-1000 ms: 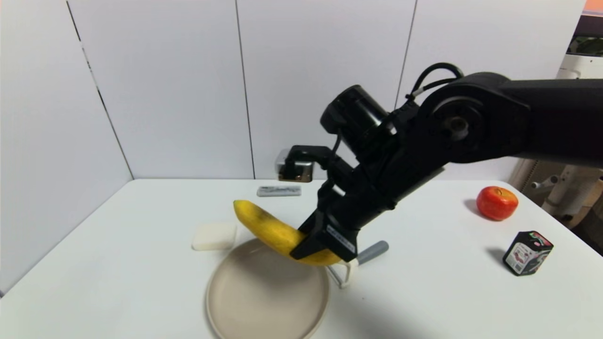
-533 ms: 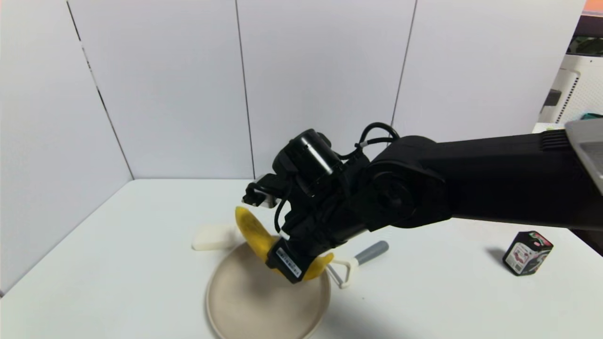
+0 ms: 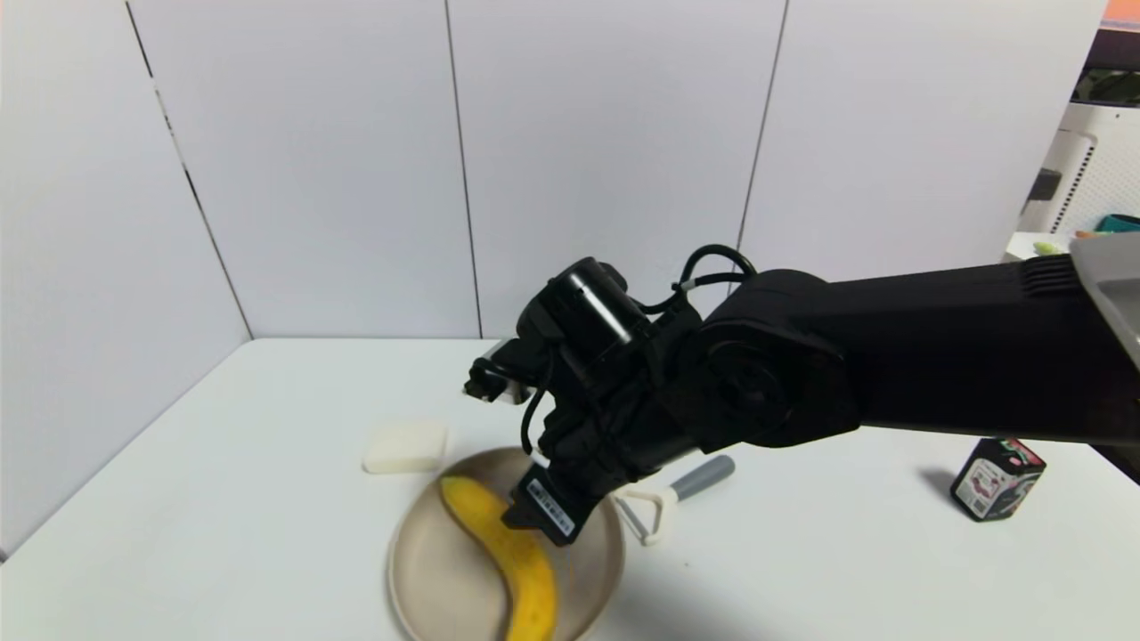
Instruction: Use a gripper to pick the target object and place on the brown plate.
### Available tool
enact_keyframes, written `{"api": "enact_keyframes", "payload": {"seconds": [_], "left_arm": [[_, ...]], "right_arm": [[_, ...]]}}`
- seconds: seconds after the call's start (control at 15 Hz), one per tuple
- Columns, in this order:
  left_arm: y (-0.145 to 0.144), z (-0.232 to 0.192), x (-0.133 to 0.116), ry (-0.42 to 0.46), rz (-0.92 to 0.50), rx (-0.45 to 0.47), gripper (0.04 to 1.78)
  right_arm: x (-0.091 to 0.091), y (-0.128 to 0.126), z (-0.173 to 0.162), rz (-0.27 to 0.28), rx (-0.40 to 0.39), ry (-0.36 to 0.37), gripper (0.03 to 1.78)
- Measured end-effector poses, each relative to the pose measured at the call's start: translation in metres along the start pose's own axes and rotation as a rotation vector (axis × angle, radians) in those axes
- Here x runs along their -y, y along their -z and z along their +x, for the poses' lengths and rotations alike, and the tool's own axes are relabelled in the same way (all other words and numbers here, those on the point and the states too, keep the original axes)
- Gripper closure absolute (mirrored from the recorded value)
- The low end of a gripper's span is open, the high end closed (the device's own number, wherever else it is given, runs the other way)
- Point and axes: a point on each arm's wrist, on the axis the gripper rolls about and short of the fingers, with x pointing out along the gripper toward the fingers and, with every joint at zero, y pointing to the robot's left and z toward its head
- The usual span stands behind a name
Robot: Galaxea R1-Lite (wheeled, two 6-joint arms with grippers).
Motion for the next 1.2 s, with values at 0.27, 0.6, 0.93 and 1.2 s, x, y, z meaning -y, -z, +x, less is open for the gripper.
{"api": "enact_keyframes", "payload": {"seconds": [0.27,0.6,0.93,1.2], "left_arm": [[0.0,0.0,0.0,0.0,0.0,0.0,0.13],[0.0,0.0,0.0,0.0,0.0,0.0,0.13],[0.0,0.0,0.0,0.0,0.001,0.0,0.13],[0.0,0.0,0.0,0.0,0.0,0.0,0.13]], "right_arm": [[-0.005,-0.004,-0.027,-0.009,0.05,0.009,0.48],[0.049,0.015,-0.101,0.15,0.107,0.199,0.31],[0.082,0.104,-0.187,0.399,0.082,0.403,0.21],[0.052,0.193,-0.232,0.572,0.106,0.57,0.16]]}}
